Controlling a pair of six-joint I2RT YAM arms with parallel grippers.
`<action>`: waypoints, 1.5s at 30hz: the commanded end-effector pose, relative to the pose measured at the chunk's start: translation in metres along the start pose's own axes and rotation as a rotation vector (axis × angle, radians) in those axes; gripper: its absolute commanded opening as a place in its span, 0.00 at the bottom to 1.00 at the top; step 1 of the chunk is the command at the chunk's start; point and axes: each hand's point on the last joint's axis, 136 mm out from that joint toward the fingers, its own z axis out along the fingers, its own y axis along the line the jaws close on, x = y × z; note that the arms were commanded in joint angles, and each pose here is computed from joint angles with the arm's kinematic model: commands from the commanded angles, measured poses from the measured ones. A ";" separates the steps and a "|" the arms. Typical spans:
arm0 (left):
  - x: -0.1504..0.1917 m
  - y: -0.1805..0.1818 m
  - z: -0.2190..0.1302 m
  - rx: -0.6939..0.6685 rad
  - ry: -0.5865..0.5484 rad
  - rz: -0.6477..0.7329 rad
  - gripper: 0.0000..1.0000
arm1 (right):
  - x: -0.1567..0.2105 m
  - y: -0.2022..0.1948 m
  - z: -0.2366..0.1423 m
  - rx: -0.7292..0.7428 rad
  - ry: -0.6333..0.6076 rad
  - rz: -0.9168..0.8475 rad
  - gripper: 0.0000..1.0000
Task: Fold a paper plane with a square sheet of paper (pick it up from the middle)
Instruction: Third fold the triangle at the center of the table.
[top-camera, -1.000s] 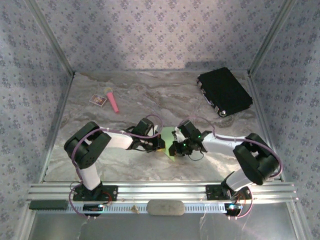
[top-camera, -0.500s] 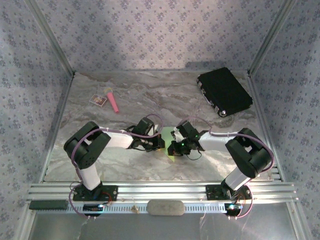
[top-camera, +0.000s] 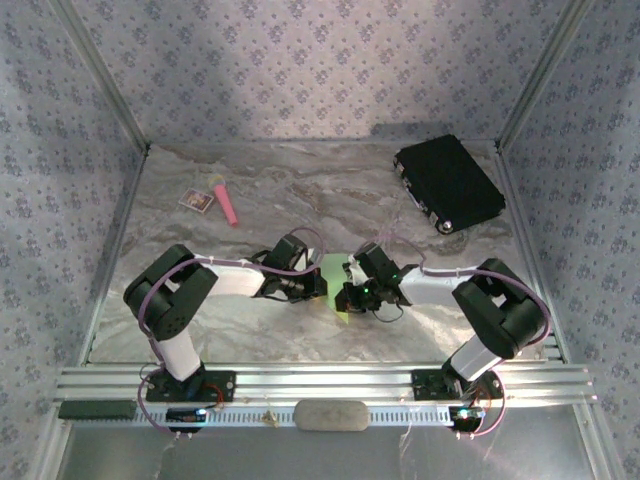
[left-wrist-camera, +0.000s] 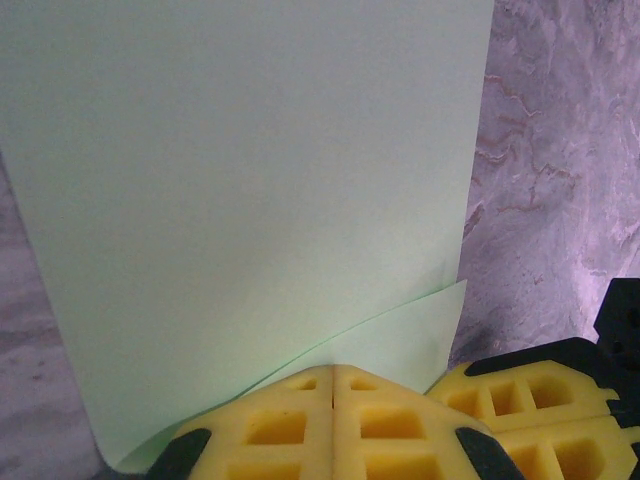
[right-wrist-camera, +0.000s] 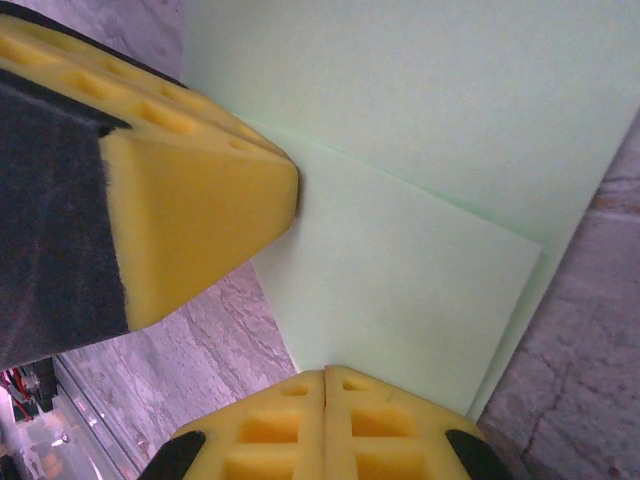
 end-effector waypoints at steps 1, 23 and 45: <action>0.001 0.003 -0.002 -0.019 -0.005 0.016 0.01 | 0.007 -0.014 -0.003 0.086 0.018 0.026 0.02; -0.002 0.002 -0.001 -0.033 -0.014 0.029 0.01 | -0.015 0.023 -0.018 -0.030 -0.021 -0.040 0.03; -0.019 -0.044 -0.031 0.037 -0.100 0.098 0.07 | 0.022 -0.029 0.009 0.112 0.097 0.055 0.00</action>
